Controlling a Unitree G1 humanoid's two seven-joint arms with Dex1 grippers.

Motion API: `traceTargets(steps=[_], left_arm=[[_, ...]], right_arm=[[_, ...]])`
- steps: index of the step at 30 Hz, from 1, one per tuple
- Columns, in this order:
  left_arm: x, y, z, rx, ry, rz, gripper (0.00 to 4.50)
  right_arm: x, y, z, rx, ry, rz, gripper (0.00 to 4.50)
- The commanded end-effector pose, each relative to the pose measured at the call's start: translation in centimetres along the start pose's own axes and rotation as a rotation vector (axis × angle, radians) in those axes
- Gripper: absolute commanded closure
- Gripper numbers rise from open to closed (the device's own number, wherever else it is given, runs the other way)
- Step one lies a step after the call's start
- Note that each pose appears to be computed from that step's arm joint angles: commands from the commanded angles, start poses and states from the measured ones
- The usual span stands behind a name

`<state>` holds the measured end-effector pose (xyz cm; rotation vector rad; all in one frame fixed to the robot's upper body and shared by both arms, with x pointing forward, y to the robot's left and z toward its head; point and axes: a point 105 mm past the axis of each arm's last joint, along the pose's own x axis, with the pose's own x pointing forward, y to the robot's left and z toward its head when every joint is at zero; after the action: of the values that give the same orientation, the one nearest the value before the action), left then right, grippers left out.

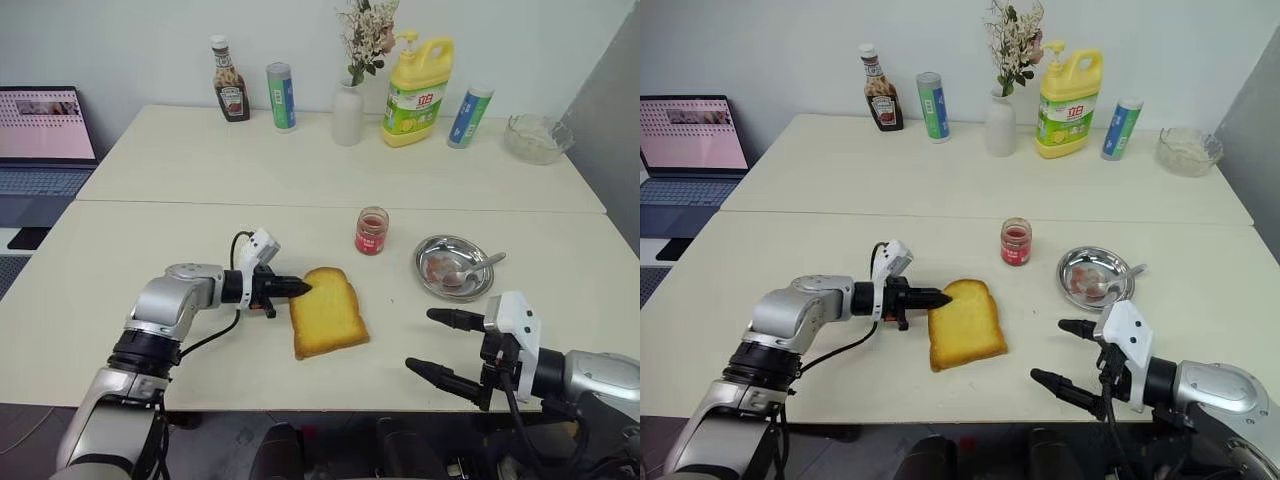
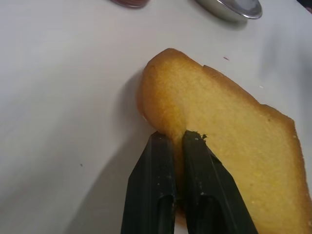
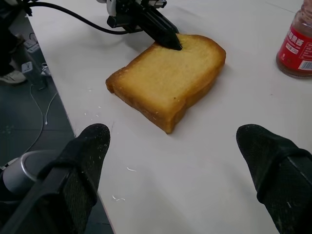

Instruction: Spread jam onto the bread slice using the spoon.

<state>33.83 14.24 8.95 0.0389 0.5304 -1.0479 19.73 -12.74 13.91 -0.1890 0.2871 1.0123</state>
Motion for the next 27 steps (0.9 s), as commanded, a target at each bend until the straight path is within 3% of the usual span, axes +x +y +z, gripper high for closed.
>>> traceTargets(steps=[1, 4, 14, 16, 21, 24, 27], left_arm=[[-0.1, 0.3, 0.8, 0.070, -0.015, 0.025, 4.49], [0.0, 0.7, 1.3, 0.073, -0.053, 0.060, 4.49], [-1.5, 1.2, 1.9, 0.168, -0.086, 0.144, 1.30], [-2.9, 2.1, 2.0, 0.262, -0.076, 0.226, 0.71], [-5.6, 3.5, 4.3, 0.442, -0.152, 0.393, 0.71], [-6.0, 1.4, 6.6, 0.521, -0.257, 0.358, 0.71], [-5.1, -3.3, 6.0, 0.730, -0.196, 0.186, 0.37]], right_arm=[[0.1, 0.1, 1.0, -0.035, -0.042, 0.000, 0.00], [0.2, 0.2, 1.1, -0.038, -0.046, 0.009, 0.00], [0.3, 0.4, 1.2, -0.036, -0.052, 0.019, 0.00], [0.2, 0.5, 1.0, -0.034, -0.047, 0.017, 0.00], [-0.9, -0.9, 1.0, -0.024, -0.072, -0.089, 0.00], [-2.4, -3.9, 0.9, -0.026, -0.098, -0.267, 0.00], [-5.1, -7.2, 0.5, 0.035, -0.177, -0.476, 0.00]])
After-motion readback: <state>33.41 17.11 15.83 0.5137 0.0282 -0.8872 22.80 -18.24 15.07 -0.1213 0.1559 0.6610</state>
